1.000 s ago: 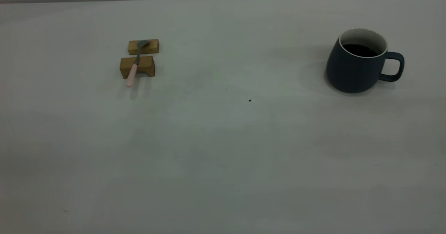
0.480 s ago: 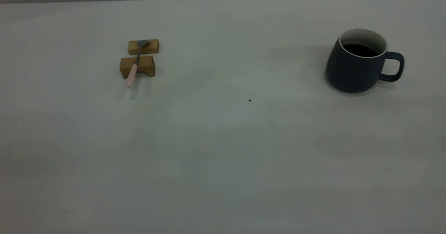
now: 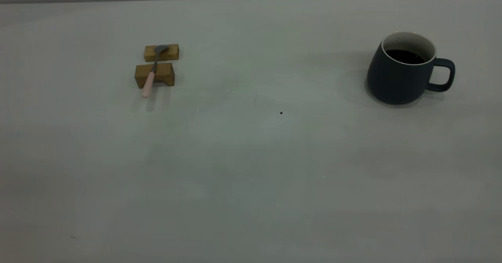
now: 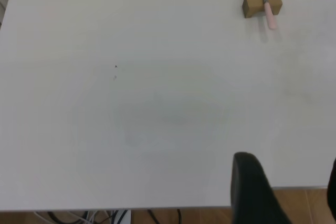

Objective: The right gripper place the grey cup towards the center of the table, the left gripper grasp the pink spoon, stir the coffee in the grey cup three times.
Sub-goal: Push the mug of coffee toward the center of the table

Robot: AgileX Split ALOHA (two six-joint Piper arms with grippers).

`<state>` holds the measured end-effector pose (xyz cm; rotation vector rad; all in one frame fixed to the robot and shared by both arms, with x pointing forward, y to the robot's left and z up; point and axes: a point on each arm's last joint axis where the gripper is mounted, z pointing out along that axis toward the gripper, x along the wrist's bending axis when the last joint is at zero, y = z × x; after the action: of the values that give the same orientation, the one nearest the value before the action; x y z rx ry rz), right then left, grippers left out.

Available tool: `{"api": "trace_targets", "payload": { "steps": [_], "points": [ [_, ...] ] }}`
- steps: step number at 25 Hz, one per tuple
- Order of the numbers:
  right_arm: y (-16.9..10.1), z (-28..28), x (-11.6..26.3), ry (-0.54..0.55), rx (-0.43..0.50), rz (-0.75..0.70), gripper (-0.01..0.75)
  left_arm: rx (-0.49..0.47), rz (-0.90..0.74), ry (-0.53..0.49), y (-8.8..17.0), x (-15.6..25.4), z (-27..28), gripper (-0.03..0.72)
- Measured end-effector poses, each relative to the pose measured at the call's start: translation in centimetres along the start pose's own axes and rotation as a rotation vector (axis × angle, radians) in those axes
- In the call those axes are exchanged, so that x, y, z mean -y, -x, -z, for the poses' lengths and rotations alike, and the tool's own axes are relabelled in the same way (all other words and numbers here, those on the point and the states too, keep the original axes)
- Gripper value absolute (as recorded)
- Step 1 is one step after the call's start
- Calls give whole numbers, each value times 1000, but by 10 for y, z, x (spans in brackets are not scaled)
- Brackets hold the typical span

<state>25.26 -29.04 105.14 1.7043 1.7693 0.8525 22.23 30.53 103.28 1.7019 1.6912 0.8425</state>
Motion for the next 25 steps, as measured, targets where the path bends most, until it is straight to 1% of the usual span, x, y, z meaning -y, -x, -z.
{"api": "trace_targets", "payload": {
  "steps": [2, 5, 7, 9, 11, 15, 20, 22, 25],
  "points": [
    [1, -4, -18, -40, 1, 18, 468, 0, 0, 0, 0, 0, 0, 422],
    [4, -21, -47, -133, 8, 58, 639, 0, 0, 0, 0, 0, 0, 422],
    [7, -42, -63, -223, 7, 82, 703, 0, -5, 0, 0, 0, 0, 422],
    [11, -64, -76, -287, 8, 112, 721, 0, -5, 0, 0, 0, 0, 422],
    [15, -93, -87, -333, 15, 160, 722, 0, 0, 0, 0, 0, 0, 422],
    [23, -148, -93, -410, -3, 300, 718, 0, 0, 0, 0, 0, 0, 422],
    [23, -196, -97, -464, -101, 448, 711, 0, -5, 0, 0, 0, 0, 422],
    [19, -214, -100, -479, -142, 492, 705, 0, 0, 0, 0, 0, 0, 422],
    [4, -243, -103, -502, -193, 587, 699, 0, -5, 0, 0, 0, 0, 422]
  ]
}}
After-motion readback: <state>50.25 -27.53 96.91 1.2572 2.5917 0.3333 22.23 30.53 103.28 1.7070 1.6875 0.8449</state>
